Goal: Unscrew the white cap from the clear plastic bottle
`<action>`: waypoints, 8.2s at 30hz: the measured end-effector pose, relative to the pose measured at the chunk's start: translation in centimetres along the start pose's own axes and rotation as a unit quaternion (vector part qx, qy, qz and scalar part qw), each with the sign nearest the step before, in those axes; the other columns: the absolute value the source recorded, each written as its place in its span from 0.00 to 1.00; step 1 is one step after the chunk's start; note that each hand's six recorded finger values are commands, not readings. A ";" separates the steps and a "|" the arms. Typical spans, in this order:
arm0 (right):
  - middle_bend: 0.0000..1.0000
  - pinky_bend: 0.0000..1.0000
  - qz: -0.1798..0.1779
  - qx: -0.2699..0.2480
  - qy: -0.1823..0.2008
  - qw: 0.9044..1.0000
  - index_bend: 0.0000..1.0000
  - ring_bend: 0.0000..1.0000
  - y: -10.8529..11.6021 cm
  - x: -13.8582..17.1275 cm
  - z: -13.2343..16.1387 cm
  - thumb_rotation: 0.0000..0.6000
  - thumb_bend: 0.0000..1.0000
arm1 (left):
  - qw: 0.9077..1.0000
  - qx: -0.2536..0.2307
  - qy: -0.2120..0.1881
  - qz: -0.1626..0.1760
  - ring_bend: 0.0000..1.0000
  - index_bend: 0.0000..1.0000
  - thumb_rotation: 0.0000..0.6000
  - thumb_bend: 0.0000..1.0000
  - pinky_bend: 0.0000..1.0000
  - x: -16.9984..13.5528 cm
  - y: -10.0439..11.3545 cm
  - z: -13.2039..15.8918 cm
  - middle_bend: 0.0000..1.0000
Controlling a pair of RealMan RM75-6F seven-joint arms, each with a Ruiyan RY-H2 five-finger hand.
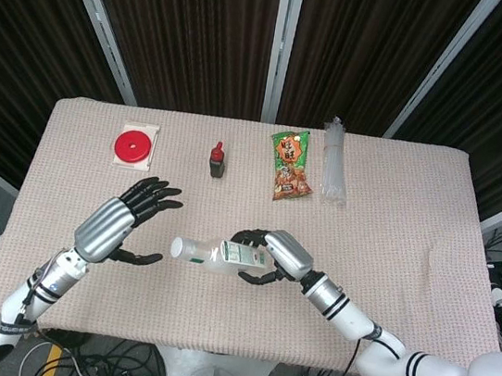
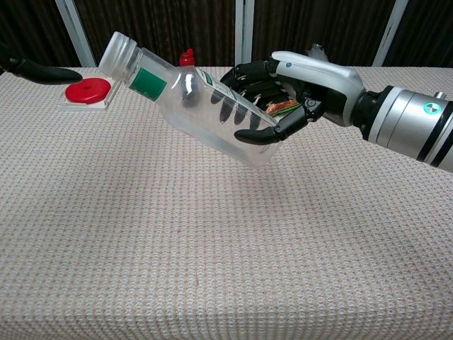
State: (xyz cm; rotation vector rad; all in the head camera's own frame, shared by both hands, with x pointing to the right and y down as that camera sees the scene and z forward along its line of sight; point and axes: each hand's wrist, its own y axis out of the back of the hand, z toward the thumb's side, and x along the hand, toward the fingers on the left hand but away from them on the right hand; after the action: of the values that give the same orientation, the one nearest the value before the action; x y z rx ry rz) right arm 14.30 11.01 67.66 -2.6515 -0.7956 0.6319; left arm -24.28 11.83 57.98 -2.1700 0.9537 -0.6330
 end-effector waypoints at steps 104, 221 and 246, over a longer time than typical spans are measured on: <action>0.53 0.50 0.026 0.001 0.011 1.000 0.59 0.37 -1.4 -1.0 0.8 1.00 0.58 | 0.999 -0.011 -0.042 0.003 0.03 0.17 1.00 0.15 0.02 0.3 0.2 2.8 0.10; 0.53 0.51 0.012 -0.014 0.019 1.000 0.60 0.38 -0.3 -1.1 0.6 1.00 0.58 | 0.999 0.016 -0.027 -0.040 0.03 0.46 1.00 0.37 0.03 -0.8 -0.5 2.2 0.14; 0.53 0.51 0.015 0.129 -0.036 0.991 0.60 0.38 3.1 1.0 -1.5 1.00 0.58 | 0.990 0.090 0.097 -0.041 0.03 0.47 1.00 0.37 0.02 -3.2 0.5 -4.5 0.14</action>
State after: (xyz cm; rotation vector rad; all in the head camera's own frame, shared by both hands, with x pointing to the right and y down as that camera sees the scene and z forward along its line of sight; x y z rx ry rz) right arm 17.19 8.83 67.42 -2.4218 -0.6466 0.7857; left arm -29.45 12.35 60.05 -2.0217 0.8724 -0.9482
